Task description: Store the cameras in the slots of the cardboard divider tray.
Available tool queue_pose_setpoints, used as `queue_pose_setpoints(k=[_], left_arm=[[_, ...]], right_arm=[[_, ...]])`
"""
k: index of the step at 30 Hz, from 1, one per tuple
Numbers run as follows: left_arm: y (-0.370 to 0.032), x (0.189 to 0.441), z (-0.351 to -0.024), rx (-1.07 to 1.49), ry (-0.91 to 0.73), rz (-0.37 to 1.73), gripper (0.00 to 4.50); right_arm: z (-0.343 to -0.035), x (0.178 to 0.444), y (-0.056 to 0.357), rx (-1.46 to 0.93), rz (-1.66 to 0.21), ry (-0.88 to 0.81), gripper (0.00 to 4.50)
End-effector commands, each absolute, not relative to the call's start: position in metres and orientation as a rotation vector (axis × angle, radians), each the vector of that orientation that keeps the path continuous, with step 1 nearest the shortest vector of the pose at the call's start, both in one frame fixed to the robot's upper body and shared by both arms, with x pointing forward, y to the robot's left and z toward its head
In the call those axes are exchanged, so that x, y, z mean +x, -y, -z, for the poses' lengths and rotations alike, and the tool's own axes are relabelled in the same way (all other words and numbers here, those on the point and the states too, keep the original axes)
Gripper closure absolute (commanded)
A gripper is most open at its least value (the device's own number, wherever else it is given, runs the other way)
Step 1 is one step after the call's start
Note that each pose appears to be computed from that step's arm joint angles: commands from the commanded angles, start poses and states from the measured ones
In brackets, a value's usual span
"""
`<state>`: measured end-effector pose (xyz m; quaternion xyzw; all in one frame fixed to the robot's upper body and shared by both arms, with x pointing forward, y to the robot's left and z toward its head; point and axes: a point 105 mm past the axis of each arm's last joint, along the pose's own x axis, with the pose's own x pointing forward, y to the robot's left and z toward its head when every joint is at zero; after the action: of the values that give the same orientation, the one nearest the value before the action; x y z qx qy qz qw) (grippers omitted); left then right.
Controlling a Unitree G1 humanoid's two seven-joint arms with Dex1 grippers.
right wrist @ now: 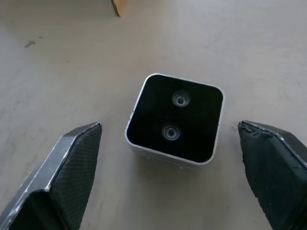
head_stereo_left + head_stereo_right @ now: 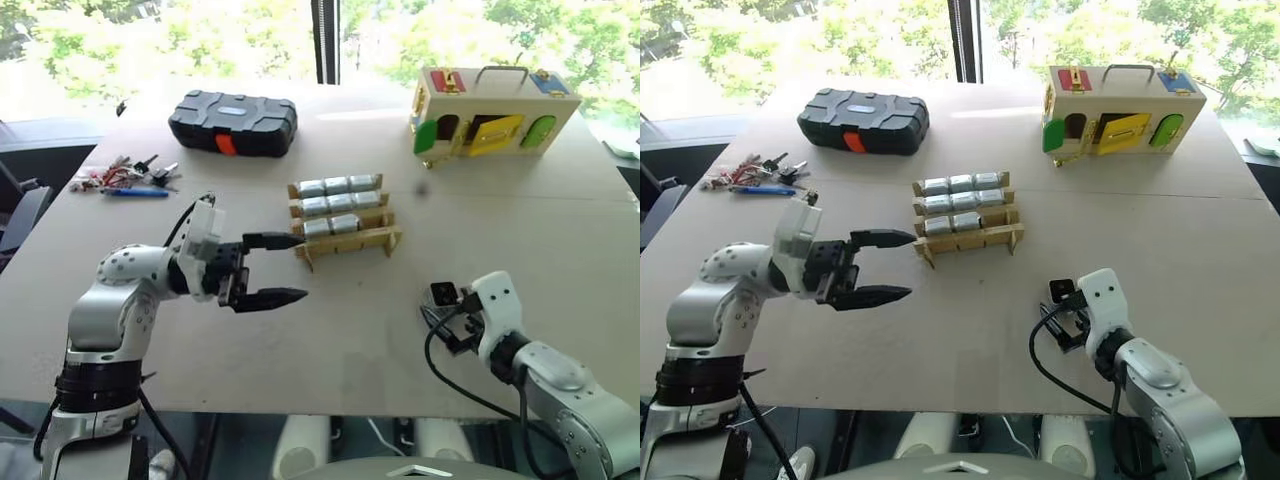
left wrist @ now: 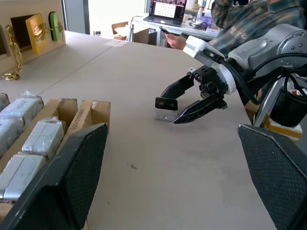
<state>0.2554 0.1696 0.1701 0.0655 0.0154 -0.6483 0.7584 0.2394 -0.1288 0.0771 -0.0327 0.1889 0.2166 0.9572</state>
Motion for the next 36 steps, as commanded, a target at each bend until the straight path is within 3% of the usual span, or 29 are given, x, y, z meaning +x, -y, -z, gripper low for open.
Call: queue_pose_setpoints(k=[1,2,5,8,9,18,22,25,34,36], left_arm=[[-0.178,0.245,-0.178,0.188,0.006,1.402,0.02],[-0.178,0.244,-0.177,0.188,0.004,1.402,0.02],[-0.177,0.24,-0.177,0.186,-0.001,1.404,0.0],[-0.172,0.238,-0.177,0.175,-0.005,1.423,0.0],[-0.169,0.238,-0.179,0.155,-0.018,1.433,0.0],[-0.111,0.239,-0.192,-0.315,-0.362,1.468,0.0],[-0.076,0.278,-0.207,-0.406,-0.411,1.415,0.0],[-0.063,0.293,-0.206,-0.421,-0.448,1.37,0.0],[-0.048,0.287,-0.204,-0.423,-0.451,1.419,0.0],[-0.046,0.285,-0.204,-0.43,-0.458,1.429,0.53]], right_arm=[[-0.084,0.245,0.13,-0.064,-0.42,-0.339,0.0],[-0.084,0.246,0.13,-0.061,-0.418,-0.338,0.0],[-0.083,0.245,0.131,-0.06,-0.413,-0.337,0.82],[-0.085,0.247,0.133,-0.074,-0.408,-0.327,2.32],[-0.087,0.247,0.135,-0.106,-0.415,-0.316,2.53],[-0.17,0.246,0.098,-0.73,-0.765,0.195,2.53],[-0.195,0.248,0.085,-0.889,-0.866,0.339,2.53],[-0.204,0.248,0.081,-0.944,-0.911,0.377,2.53],[-0.216,0.247,0.067,-0.968,-0.953,0.444,2.53],[-0.214,0.247,0.065,-0.971,-0.954,0.443,2.53]])
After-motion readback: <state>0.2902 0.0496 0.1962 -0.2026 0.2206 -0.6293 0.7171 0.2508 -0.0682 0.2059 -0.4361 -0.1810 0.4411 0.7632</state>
